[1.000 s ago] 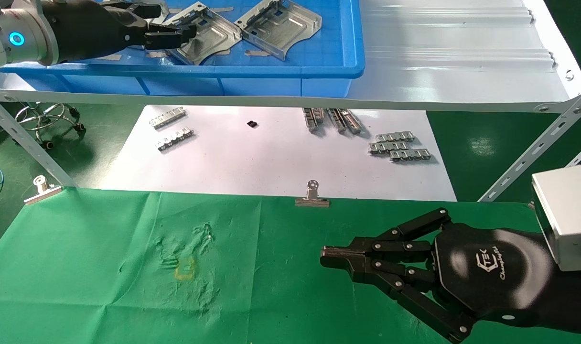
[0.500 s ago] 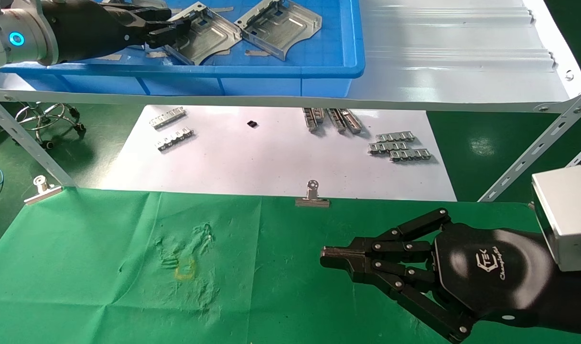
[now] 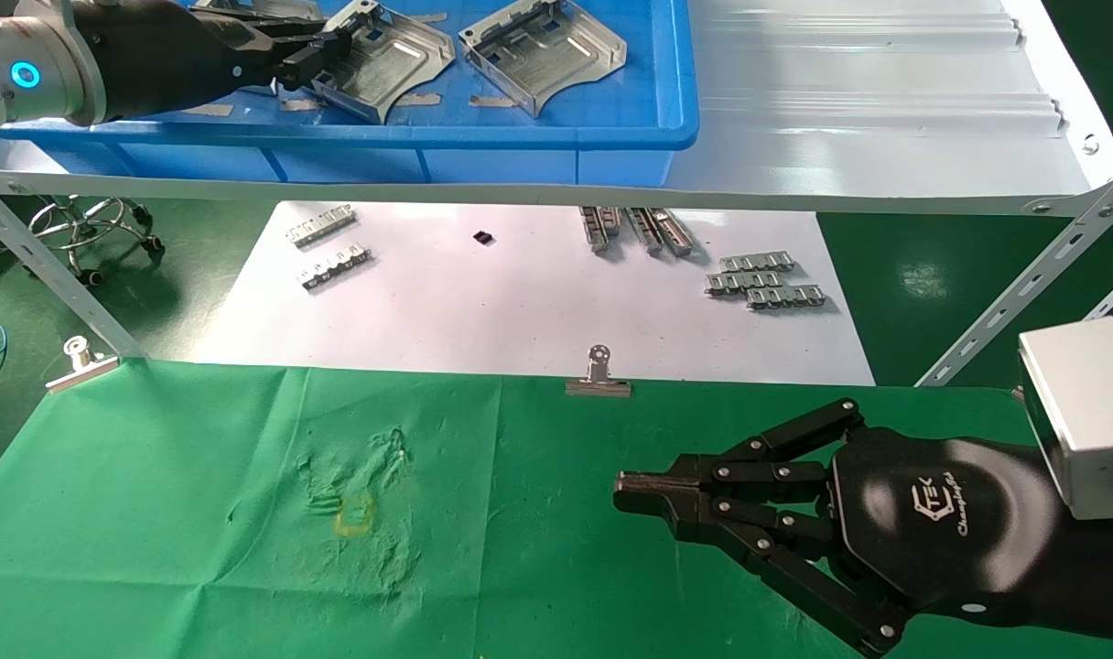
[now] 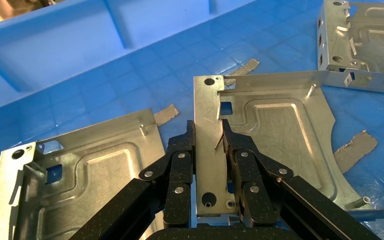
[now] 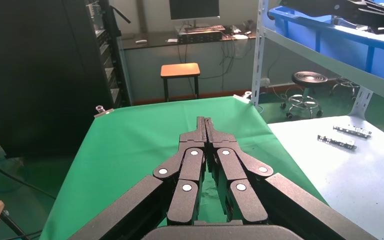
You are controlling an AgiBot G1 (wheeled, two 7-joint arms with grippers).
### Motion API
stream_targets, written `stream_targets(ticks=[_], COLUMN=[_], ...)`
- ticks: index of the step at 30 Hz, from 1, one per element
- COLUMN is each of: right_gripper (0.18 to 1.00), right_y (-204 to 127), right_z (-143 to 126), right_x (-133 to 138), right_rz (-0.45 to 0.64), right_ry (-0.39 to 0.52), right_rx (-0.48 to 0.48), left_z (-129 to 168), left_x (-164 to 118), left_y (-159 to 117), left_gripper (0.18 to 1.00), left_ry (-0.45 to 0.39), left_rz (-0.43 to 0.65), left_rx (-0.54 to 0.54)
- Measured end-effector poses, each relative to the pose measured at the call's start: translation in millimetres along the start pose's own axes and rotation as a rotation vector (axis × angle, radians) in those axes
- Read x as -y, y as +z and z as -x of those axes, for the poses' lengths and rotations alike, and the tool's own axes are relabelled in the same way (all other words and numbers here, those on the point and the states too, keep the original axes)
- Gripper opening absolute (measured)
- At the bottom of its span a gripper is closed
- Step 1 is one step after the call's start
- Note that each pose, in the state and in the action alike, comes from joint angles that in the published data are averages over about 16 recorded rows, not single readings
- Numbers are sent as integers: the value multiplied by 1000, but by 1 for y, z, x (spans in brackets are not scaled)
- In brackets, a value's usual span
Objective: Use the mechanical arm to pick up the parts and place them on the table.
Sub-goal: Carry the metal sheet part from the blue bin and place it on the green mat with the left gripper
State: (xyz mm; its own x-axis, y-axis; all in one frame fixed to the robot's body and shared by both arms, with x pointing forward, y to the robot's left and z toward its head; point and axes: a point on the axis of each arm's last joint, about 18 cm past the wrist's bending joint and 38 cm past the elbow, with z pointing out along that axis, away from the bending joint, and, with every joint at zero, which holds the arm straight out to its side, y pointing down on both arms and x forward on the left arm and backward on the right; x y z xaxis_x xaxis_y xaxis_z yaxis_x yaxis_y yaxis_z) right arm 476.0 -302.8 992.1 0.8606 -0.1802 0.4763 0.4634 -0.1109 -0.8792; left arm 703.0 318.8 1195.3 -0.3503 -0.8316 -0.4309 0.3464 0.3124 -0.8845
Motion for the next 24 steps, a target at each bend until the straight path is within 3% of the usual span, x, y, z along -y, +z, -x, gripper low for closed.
stream_targets(ticks=[15,24], right_gripper=[192,192], right_y=[0,0], right_z=[0,0], right_x=[0,0], right_rz=[0,0], right_ry=[0,0], right_rx=[0,0], left_z=[8,9], left_x=[9,27], left_y=[-7,-27], left_gripper=[270,270], left_ry=[1,5], left_rz=[-31,-94], left_rx=[10,-55])
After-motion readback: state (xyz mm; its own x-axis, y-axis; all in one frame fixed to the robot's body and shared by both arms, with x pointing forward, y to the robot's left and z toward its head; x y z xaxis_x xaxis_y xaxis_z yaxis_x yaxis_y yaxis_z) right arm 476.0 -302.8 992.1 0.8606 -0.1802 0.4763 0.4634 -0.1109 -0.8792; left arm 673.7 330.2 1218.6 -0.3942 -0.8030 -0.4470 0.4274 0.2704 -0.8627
